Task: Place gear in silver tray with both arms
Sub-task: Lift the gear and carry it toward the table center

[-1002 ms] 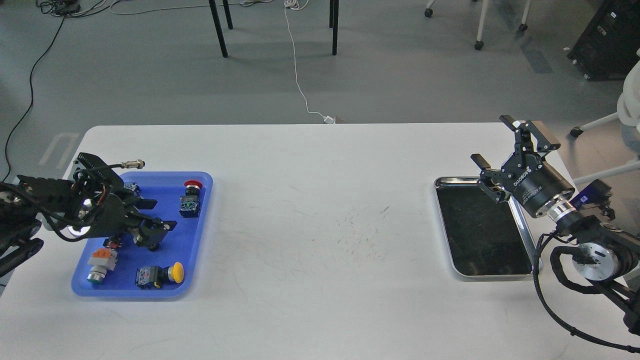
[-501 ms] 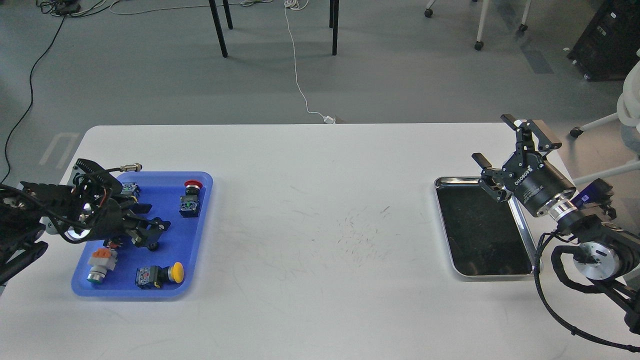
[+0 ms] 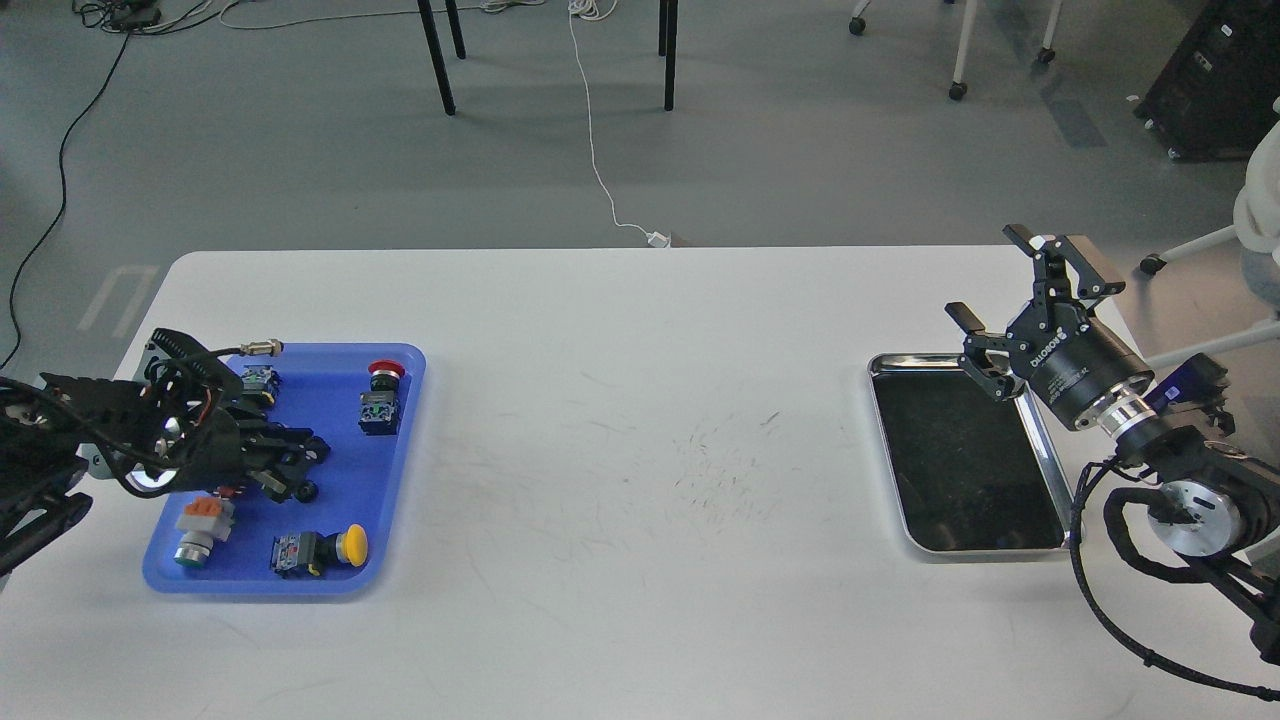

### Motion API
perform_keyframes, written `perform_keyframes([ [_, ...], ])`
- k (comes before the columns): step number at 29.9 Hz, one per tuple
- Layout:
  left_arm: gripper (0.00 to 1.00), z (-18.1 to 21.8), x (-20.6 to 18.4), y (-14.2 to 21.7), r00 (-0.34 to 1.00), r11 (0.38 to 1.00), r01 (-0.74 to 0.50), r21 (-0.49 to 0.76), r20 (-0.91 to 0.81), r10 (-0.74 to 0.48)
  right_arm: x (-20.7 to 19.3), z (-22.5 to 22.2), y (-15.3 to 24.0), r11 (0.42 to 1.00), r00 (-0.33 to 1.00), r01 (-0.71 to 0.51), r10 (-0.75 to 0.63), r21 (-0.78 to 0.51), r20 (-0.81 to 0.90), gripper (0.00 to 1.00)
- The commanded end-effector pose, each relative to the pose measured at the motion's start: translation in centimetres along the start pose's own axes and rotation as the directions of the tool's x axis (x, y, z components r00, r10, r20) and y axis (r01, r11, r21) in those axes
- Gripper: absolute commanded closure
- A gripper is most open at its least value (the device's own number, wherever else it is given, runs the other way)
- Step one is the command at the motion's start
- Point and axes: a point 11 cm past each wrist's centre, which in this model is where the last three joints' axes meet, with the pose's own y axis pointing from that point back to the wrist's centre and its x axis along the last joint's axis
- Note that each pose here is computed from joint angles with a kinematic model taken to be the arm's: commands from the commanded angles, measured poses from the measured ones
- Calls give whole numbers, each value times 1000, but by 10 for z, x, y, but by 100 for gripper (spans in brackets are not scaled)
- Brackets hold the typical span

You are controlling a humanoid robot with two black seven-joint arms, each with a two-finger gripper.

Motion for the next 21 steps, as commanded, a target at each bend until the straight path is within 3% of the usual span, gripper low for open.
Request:
perform_keyframes([
  [1,83,1,1,0,1000,1000,-2,-2,3,2,1,-1,0,1000,1000,-1,1,1,0,1],
  [6,83,5,19,5,998,999,-49,-17,35,50,0,-2,-1,1000,1000,0,0,3,-1,1],
  [13,83,16,85,48,968,983,-174,-51,177,180,-1,-10,-6,1000,1000,8,-8,19,-10,1],
  [21,83,87,161,48,900,938,-257,-231,297,320,-23,-55,-43,993,992,87,-80,74,-95,1],
])
